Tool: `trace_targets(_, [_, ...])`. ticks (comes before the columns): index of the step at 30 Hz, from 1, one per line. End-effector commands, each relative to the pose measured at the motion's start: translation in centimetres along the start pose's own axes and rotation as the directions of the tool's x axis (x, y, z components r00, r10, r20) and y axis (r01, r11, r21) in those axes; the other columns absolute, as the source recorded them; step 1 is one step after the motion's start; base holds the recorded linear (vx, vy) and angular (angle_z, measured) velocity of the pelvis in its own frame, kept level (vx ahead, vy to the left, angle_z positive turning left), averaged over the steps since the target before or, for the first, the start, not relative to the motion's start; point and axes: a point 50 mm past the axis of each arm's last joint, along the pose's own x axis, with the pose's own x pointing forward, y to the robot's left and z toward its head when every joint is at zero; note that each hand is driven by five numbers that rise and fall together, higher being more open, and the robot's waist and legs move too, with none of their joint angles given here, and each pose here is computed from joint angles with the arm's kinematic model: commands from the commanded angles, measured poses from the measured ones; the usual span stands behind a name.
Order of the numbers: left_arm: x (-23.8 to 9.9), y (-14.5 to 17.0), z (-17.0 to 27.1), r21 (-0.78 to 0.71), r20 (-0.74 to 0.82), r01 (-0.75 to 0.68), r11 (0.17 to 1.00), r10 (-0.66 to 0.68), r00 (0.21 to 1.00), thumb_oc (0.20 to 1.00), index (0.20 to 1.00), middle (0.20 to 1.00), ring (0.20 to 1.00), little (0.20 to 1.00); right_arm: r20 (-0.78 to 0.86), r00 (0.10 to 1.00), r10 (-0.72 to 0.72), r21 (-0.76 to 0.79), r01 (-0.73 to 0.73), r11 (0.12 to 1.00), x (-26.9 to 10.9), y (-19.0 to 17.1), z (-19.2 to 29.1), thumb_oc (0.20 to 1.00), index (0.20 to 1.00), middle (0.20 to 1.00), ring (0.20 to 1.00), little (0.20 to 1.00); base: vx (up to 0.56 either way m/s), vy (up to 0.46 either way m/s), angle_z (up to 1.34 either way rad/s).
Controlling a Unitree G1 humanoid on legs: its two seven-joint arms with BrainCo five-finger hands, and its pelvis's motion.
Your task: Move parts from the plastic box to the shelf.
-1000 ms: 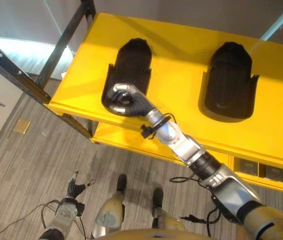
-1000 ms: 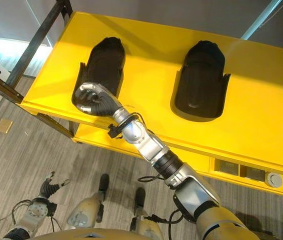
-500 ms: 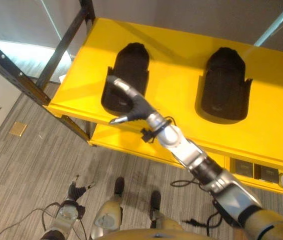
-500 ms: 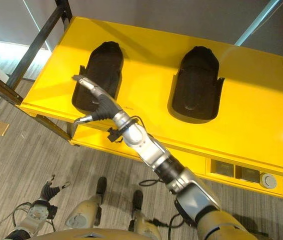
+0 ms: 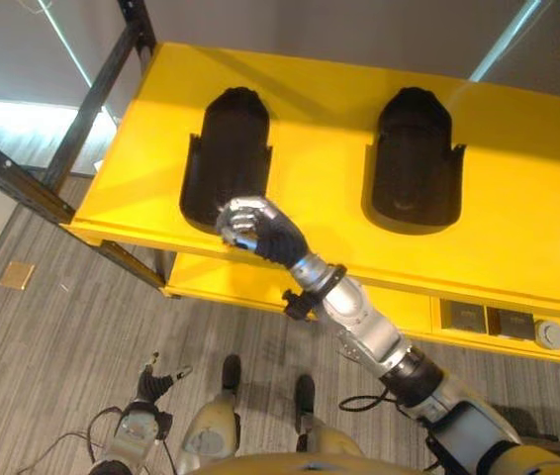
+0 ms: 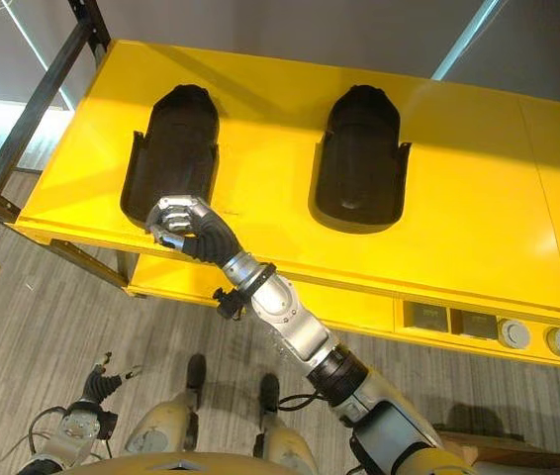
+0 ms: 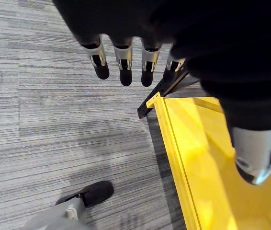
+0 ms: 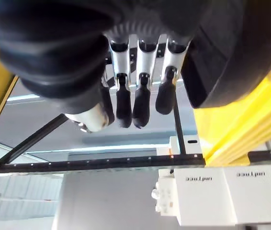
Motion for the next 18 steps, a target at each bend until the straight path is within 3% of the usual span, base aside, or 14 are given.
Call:
trace_targets(1, [0.9,0.2,1.4,0.033,0.048,0.006,0.999,-0.007,0.999,1.0,1.0,1.0,1.0,1.0,0.109,0.994,0.022,0.078,-0.031,0.997,1.6,0.1,1.4,0.2,0.2,0.2,0.2,0.2,0.0,0.0,0.0])
trace_targets(9, [1.0,-1.6,3.2,0.009,0.102,0.067,0.998,-0.067,0.992,1.0,1.0,1.0,1.0,1.0,0.003,0.997,0.072,0.228,-0.071,0.971,3.4,2.2,-1.6,0.2,0.2,0.2,0.2,0.2,0.01,0.0,0.03])
trace_targets(18, [1.1,-2.1,3.4,0.007,0.101,0.074,0.997,-0.075,0.992,1.0,1.0,1.0,1.0,1.0,0.012,0.999,0.043,0.165,-0.045,0.985,5.2,1.5,-1.2,0.2,0.2,0.2,0.2,0.2,0.02,-0.002,0.1])
